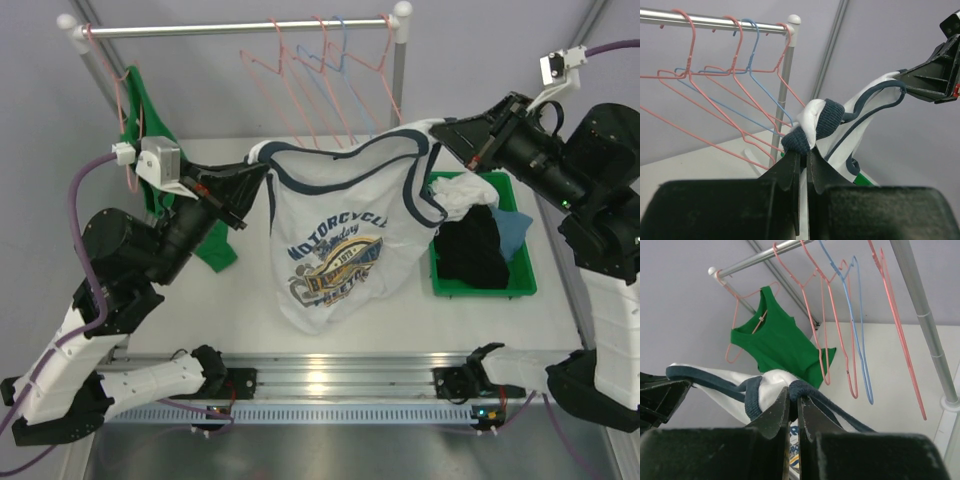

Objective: Place the tank top on the hanger

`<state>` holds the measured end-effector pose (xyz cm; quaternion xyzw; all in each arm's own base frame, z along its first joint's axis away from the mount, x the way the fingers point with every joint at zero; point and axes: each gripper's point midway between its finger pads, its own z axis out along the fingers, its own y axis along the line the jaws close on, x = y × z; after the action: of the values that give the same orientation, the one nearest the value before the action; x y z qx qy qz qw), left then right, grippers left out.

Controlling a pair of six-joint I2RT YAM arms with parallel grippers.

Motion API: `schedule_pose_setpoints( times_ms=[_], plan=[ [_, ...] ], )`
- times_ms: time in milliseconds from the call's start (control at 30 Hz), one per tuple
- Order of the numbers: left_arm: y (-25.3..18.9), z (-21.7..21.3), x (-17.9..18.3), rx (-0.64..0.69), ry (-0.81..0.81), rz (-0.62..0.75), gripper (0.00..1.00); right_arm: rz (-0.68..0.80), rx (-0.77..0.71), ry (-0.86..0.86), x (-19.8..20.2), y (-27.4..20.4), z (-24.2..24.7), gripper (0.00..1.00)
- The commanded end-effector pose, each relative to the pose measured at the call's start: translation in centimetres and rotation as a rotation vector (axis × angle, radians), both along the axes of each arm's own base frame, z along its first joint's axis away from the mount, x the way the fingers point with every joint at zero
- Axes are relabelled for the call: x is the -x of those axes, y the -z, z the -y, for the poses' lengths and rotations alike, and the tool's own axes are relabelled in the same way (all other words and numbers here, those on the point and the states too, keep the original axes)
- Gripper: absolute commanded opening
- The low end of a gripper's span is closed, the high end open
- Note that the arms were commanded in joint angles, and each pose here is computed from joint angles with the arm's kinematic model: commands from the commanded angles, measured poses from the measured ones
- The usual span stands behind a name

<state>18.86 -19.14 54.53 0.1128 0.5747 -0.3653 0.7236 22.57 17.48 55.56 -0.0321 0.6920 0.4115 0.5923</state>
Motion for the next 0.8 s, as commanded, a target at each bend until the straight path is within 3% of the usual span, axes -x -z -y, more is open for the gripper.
schedule_pose_setpoints(
  times_ms=[0,200,533,633,767],
  plan=[
    [0.3,-0.8,-0.2,0.017,-0.034,-0.016,0.00,0.044,-0.017,-0.017,0.3,-1.2,0.0,0.00],
    [9.1,0.6,-0.4,-0.012,0.005,-0.198,0.00,-0.120,0.038,0.008,-0.1,8.1,0.1,0.00],
    [29.9,4.8,0.3,-0.018,0.109,-0.641,0.00,-0.586,0.124,0.021,1.9,33.7,0.2,0.00],
    [35.1,5.3,0.0,-0.046,0.079,-0.732,0.00,-0.689,0.165,0.044,2.1,39.3,0.5,0.00],
    [38.8,5.8,-0.4,-0.100,0.053,-0.794,0.00,-0.718,0.177,0.057,0.9,42.2,0.0,0.00]
  ],
)
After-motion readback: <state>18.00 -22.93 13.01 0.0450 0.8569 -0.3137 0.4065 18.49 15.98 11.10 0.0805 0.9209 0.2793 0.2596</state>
